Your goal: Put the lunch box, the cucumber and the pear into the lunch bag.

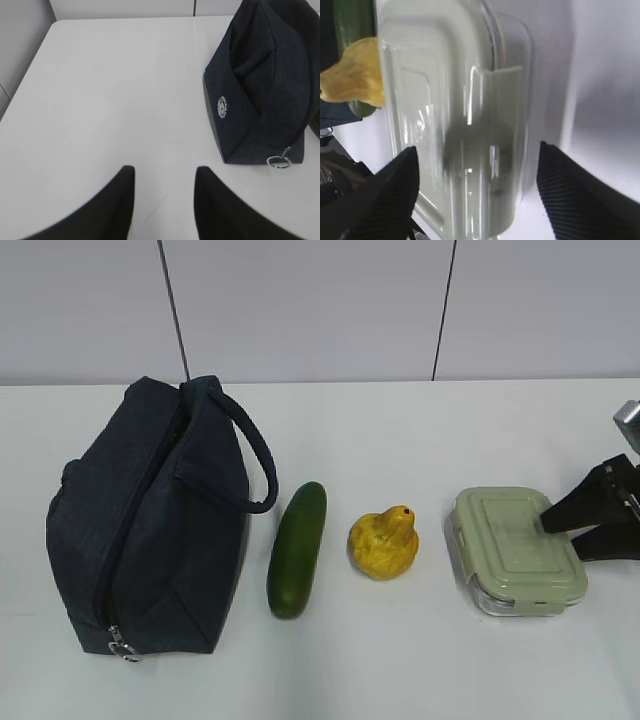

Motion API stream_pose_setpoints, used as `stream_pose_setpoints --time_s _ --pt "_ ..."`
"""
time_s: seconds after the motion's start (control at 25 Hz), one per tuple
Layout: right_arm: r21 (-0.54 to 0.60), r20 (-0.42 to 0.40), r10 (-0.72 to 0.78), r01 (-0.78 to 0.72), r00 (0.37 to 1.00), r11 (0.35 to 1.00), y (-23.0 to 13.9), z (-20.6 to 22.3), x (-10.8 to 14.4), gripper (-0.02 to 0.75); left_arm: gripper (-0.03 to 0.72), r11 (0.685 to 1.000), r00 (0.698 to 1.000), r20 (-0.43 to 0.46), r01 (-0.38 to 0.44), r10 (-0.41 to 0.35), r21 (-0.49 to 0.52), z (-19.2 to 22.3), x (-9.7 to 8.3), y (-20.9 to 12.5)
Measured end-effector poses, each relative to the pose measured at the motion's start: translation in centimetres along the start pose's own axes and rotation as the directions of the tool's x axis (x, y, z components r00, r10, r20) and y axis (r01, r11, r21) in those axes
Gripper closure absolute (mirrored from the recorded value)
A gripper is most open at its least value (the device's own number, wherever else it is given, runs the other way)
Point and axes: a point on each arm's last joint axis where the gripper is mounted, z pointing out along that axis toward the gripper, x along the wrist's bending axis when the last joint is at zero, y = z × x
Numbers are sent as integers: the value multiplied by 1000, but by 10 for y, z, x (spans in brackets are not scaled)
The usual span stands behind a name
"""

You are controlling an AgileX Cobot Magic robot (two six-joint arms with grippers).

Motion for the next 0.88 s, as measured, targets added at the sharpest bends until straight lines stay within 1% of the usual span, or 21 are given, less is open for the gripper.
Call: stream_pose_setpoints --time_s 0.16,0.44,0.88 --pt "-27 6 -21 21 1000 999 9 -5 2 167 446 1000 1000 0 0 0 0 0 0 0" --pt "3 30 -45 45 999 999 7 -6 1 167 446 1000 1000 0 0 0 0 0 0 0" --pt "20 25 -61 60 998 998 8 0 6 167 446 1000 1000 0 0 0 0 0 0 0"
